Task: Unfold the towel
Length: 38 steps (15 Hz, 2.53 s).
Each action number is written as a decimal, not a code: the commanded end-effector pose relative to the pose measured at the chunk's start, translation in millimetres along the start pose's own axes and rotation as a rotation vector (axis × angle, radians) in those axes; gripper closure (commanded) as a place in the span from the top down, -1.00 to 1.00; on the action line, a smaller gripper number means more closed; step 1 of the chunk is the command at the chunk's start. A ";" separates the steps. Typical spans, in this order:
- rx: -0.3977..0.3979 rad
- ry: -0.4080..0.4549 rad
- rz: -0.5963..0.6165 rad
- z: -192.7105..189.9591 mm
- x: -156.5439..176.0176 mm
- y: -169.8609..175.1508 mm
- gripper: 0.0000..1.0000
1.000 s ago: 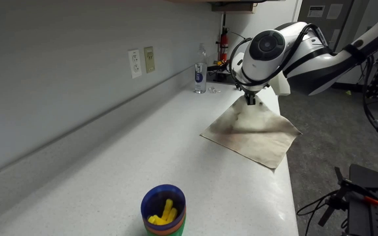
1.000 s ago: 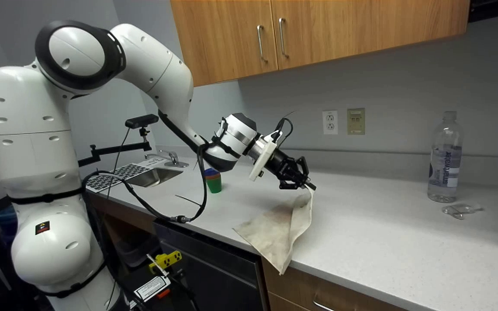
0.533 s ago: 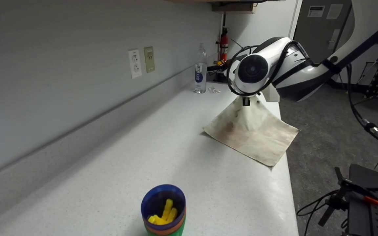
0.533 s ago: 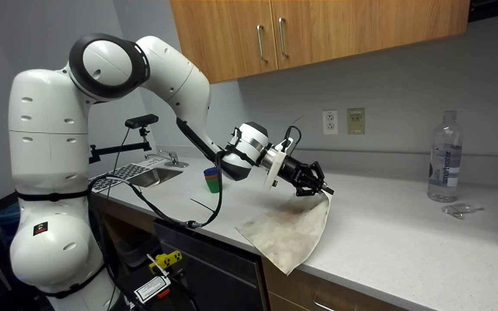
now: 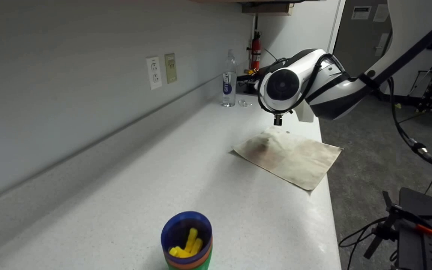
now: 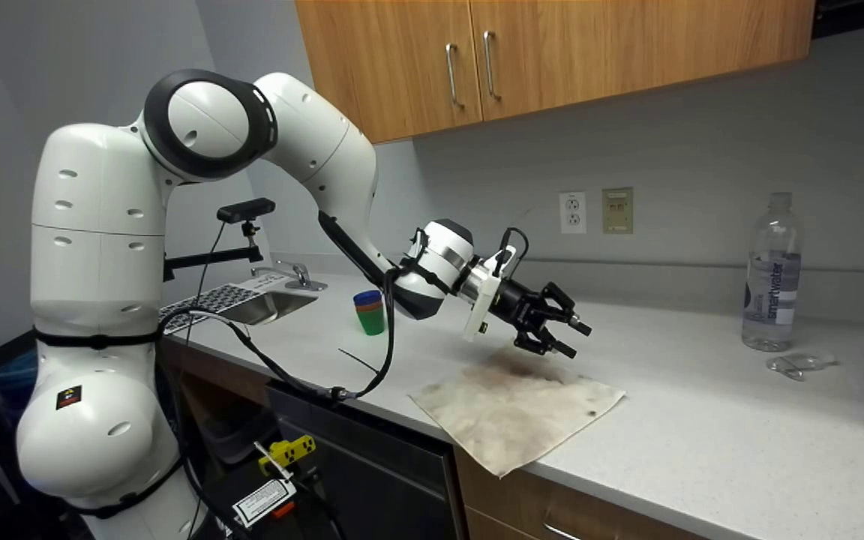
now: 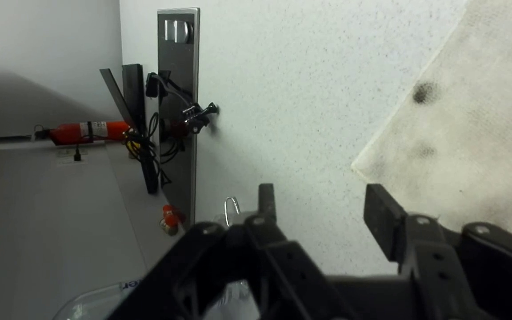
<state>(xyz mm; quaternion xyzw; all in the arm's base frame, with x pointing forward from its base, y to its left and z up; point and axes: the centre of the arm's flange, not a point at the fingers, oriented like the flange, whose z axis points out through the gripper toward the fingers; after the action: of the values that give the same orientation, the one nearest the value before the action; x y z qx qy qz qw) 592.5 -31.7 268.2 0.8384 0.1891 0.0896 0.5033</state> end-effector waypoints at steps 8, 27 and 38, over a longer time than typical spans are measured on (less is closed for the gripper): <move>0.246 0.047 -0.054 -74.9 -29.9 19.8 1.00; 0.674 0.503 -0.114 -183.0 -121.5 96.5 1.00; 0.662 0.479 -0.106 -177.0 -109.0 86.1 1.00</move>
<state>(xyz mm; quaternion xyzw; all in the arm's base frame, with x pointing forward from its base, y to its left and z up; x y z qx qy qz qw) 452.3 31.0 432.6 0.8996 0.3623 0.1904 0.1523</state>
